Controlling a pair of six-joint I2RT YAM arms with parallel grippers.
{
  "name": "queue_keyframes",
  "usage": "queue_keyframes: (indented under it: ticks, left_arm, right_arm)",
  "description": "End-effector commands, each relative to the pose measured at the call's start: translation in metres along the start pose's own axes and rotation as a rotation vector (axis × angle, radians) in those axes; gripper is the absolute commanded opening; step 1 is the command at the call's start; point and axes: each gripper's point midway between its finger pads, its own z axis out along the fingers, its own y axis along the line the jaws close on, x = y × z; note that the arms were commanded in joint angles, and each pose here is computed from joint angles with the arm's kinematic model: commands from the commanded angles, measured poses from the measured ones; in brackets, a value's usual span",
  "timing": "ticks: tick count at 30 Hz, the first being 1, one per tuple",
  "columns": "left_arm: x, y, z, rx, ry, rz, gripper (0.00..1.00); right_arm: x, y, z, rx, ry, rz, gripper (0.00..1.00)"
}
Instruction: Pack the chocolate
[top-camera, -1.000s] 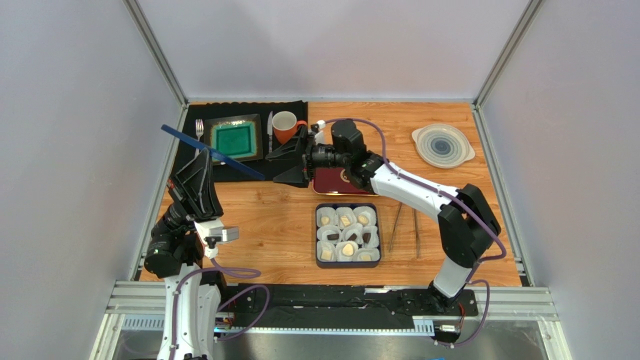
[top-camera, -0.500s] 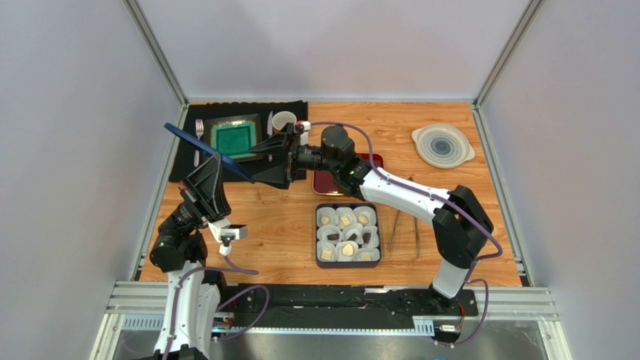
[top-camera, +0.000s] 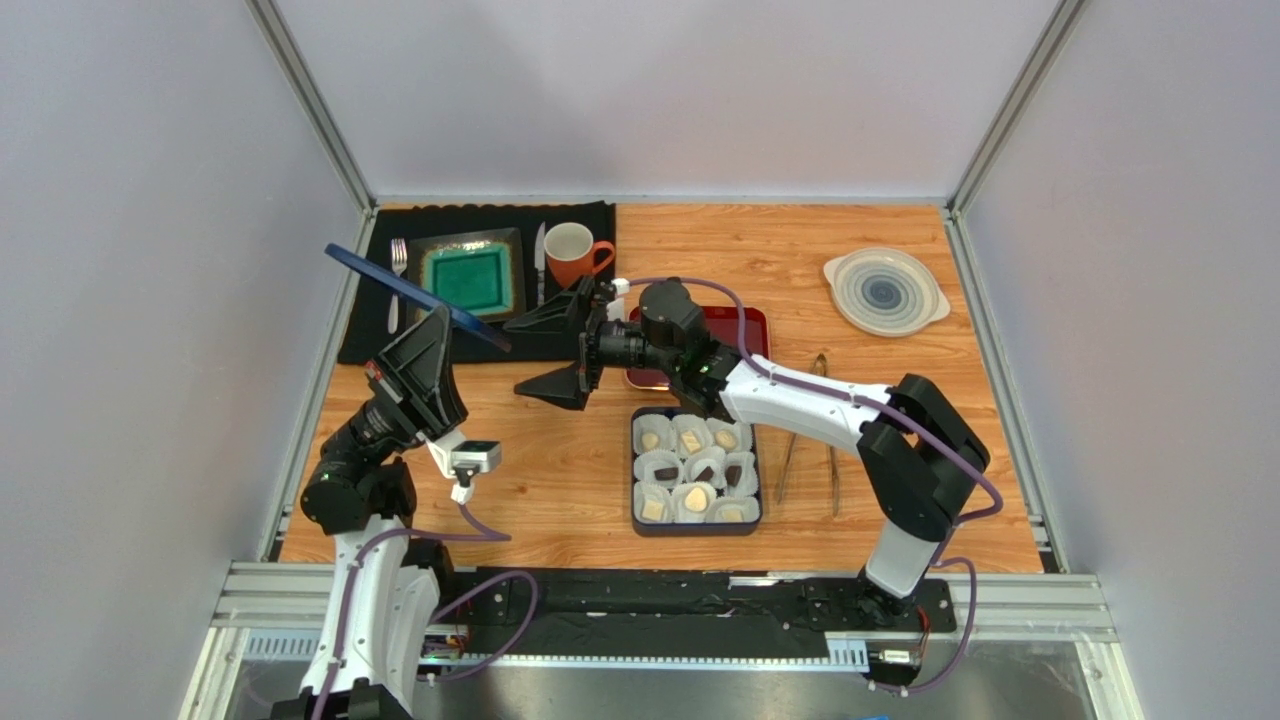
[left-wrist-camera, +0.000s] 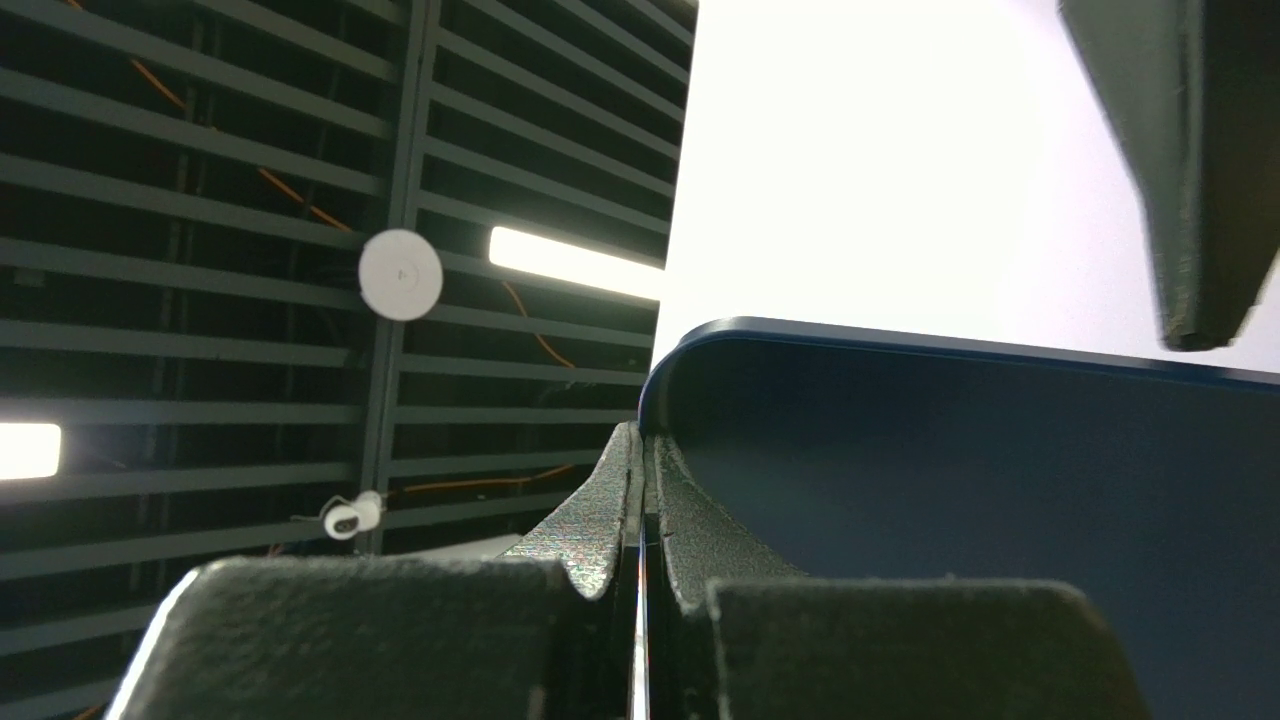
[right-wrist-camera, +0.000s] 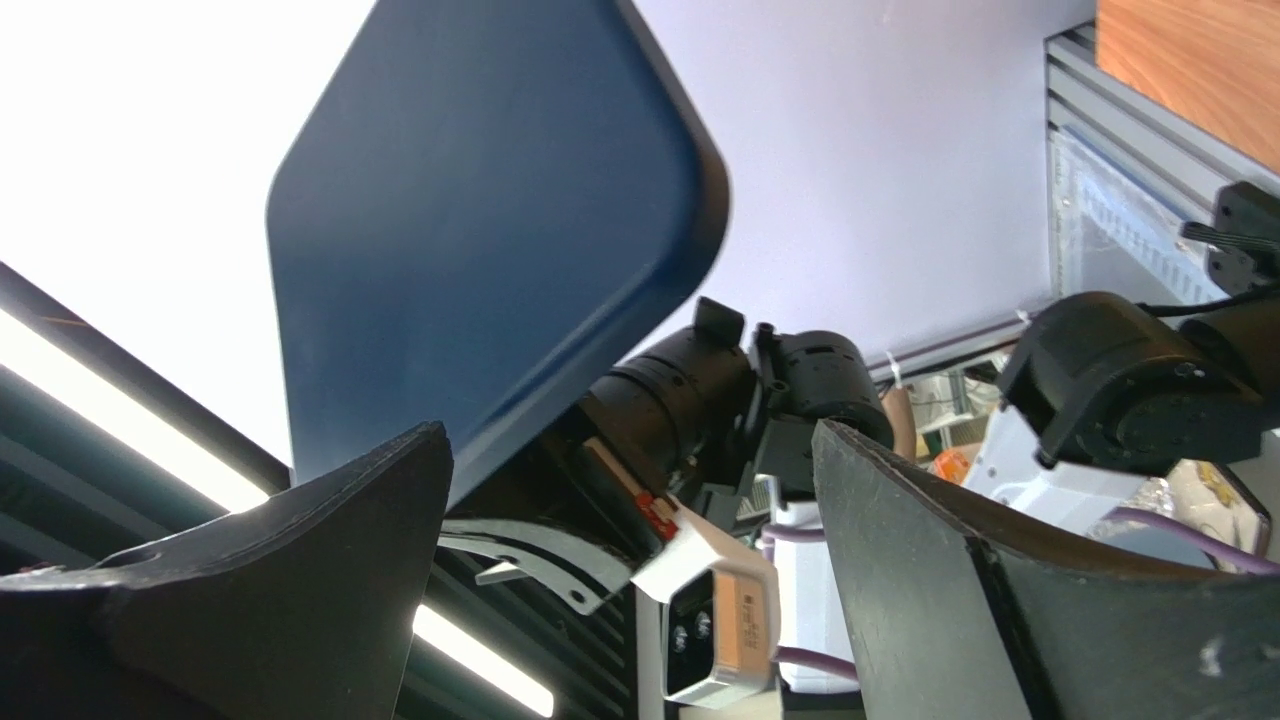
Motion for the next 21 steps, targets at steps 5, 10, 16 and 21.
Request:
queue_keyframes:
  ticks: [5, 10, 16, 21]
  left_arm:
    - [-0.019, 0.031, 0.001, -0.060, -0.053, 0.195, 0.00]
    - [-0.014, 0.028, 0.001, -0.052, -0.034, 0.200, 0.00]
    - [-0.020, 0.023, -0.002, -0.044, -0.044, 0.189, 0.00]
    - [-0.028, 0.014, -0.007, -0.026, -0.054, 0.168, 0.00]
  right_arm:
    - [0.015, 0.089, 0.012, -0.218, -0.001, -0.027, 0.93]
    - [0.014, 0.103, 0.039, -0.215, 0.006, -0.022, 0.94]
    - [0.013, 0.107, 0.047, -0.243, -0.030, -0.004, 0.88]
    - [-0.007, 0.117, 0.032, -0.299, -0.098, -0.016, 0.58]
